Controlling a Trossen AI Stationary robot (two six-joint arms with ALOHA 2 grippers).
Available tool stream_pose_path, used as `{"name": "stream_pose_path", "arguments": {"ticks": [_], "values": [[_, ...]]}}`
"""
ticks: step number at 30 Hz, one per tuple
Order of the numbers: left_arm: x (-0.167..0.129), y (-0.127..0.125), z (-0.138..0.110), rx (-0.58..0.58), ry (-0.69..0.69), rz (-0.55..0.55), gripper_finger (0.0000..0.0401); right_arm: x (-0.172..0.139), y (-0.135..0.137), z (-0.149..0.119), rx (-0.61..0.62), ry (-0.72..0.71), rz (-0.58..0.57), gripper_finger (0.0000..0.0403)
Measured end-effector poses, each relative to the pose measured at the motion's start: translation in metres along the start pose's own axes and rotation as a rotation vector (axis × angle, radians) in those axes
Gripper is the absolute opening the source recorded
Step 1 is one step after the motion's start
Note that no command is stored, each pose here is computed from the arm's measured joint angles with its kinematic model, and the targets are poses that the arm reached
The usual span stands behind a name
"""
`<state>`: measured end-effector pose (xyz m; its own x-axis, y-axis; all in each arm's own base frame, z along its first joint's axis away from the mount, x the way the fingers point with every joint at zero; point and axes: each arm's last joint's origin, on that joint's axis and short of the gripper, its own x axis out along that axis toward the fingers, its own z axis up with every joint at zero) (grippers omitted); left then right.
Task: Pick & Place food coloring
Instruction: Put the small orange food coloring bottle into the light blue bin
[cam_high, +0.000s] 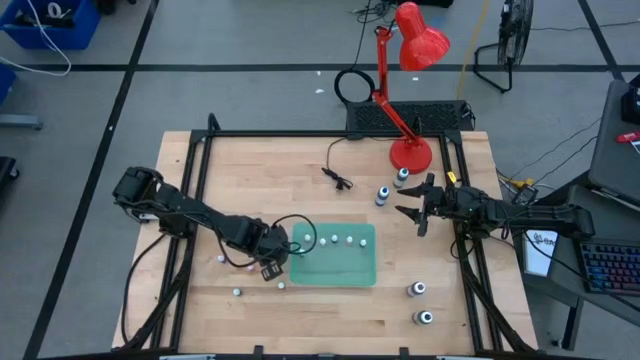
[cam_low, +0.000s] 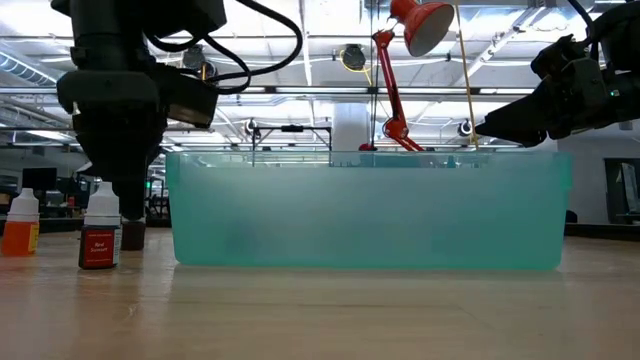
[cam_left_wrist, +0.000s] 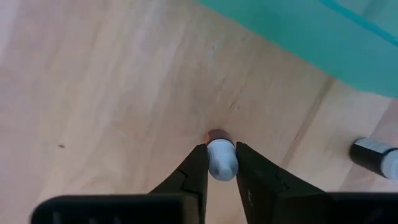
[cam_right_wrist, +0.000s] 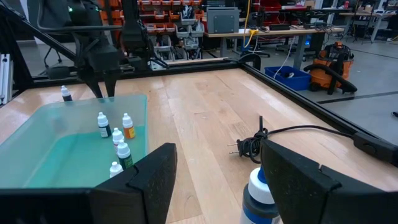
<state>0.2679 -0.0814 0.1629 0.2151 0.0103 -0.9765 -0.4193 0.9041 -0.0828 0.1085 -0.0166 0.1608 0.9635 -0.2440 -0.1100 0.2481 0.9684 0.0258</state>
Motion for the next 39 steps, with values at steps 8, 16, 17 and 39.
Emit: {"name": "stream_pose_path", "arguments": {"ticks": [8,16,17,39], "values": [[-0.027,-0.013,0.018,0.098,-0.048,-0.009,0.0056,0.000,0.000,0.000,0.000,0.000,0.000,0.0222],[-0.099,-0.031,0.055,0.235,-0.181,-0.025,0.0056,0.000,0.000,0.000,0.000,0.000,0.000,0.0222],[-0.106,-0.032,0.060,0.254,-0.213,-0.035,0.0056,0.000,0.000,0.000,0.000,0.000,0.000,0.0222],[0.011,-0.035,0.130,0.451,0.036,-0.096,0.0056,0.000,0.000,0.000,0.000,0.000,0.000,0.0222]]}}
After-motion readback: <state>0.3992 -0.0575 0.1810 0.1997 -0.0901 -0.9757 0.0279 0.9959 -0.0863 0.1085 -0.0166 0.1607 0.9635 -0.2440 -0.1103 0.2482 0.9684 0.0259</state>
